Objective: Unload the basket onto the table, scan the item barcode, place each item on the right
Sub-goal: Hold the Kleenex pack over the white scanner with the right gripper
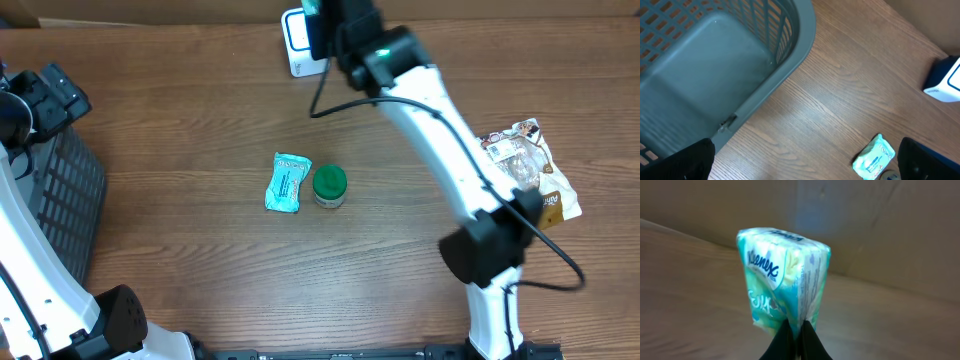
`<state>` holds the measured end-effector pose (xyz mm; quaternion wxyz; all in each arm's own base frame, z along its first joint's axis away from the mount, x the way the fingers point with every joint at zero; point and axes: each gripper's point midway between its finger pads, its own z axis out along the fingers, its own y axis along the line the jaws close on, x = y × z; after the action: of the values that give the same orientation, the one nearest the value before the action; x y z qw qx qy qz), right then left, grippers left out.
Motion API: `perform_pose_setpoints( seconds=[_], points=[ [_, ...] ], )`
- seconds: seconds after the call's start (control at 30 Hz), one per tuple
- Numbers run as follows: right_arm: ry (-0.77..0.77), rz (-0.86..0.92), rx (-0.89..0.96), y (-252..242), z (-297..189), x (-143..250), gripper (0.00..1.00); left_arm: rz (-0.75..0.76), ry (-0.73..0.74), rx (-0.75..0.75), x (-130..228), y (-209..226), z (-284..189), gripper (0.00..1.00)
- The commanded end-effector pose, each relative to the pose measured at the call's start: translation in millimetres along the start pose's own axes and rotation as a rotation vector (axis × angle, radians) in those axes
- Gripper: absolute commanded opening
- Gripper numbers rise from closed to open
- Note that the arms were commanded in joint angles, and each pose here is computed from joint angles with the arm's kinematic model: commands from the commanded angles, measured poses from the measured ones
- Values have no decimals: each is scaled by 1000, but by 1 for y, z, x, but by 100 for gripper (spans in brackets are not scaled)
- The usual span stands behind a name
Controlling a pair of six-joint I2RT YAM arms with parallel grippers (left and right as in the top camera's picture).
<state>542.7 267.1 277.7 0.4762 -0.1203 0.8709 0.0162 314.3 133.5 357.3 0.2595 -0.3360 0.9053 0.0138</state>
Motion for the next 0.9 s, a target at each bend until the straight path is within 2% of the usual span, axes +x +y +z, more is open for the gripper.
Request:
perform_pose_setpoints(
  seconds=[0.0, 0.2, 0.4, 0.5, 0.77, 0.87],
  points=[
    [-58, -227, 260, -19, 31, -3, 4, 18, -28, 3, -1, 0, -9, 100],
    [-95, -408, 298, -7, 95, 17, 4, 18, -28, 3, -1, 0, -9, 100],
    [-50, -608, 309, 4, 152, 64, 4, 18, -28, 3, -1, 0, -9, 100],
    [-17, -654, 331, 2, 164, 81, 4, 18, -28, 3, -1, 0, -9, 100],
    [-14, -643, 415, -6, 157, 77, 4, 18, -28, 3, -1, 0, -9, 100],
    [11, -738, 429, -1, 153, 78, 4, 18, -28, 3, -1, 0, -9, 100]
  ],
)
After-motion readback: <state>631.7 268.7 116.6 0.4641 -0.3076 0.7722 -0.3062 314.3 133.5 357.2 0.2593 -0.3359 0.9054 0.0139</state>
